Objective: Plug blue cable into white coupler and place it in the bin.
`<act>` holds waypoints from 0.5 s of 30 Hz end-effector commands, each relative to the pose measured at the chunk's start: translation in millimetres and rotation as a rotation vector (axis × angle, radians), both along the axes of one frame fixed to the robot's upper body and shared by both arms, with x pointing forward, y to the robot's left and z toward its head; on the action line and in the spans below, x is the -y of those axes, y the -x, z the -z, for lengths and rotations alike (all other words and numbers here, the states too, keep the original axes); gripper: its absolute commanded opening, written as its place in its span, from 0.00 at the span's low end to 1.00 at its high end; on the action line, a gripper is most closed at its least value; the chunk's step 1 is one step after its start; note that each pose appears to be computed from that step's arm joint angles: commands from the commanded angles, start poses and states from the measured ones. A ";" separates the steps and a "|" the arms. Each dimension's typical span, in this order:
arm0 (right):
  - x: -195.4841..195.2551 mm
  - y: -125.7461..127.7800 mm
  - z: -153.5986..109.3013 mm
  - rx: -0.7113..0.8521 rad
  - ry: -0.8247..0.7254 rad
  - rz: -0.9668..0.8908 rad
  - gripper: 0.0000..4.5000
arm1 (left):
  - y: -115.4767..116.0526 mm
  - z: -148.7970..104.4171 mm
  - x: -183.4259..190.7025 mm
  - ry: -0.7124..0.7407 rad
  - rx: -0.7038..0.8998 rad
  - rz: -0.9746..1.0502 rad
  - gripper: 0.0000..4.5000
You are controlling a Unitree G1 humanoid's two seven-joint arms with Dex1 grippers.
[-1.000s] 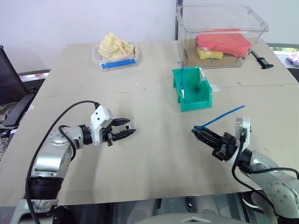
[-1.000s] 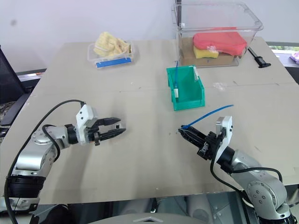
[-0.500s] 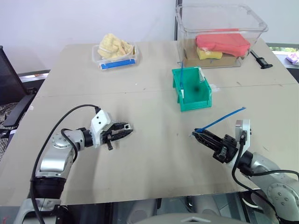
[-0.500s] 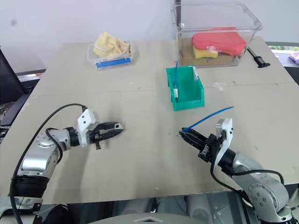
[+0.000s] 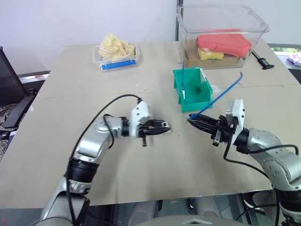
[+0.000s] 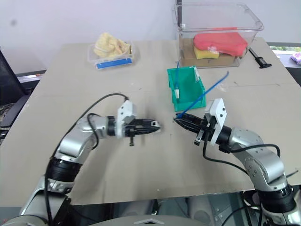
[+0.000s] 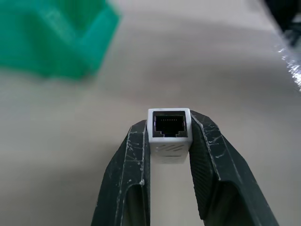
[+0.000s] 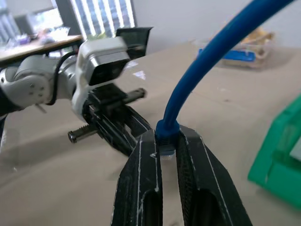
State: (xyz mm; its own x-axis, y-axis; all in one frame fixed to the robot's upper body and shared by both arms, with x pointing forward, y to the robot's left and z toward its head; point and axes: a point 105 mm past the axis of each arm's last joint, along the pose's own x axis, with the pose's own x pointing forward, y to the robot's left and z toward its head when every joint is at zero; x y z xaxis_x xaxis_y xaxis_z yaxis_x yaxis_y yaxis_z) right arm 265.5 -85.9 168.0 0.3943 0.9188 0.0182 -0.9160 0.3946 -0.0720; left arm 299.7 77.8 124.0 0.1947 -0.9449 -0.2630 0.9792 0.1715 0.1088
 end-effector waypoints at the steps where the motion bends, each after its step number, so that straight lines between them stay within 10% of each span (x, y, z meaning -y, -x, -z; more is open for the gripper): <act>1: -7.7 -12.3 4.2 0.090 0.122 -0.106 0.00 | -8.6 10.3 16.5 -0.068 0.061 0.081 0.12; 15: -24.3 -24.6 40.1 0.083 0.285 -0.257 0.00 | -13.3 49.3 20.9 -0.171 0.118 0.201 0.12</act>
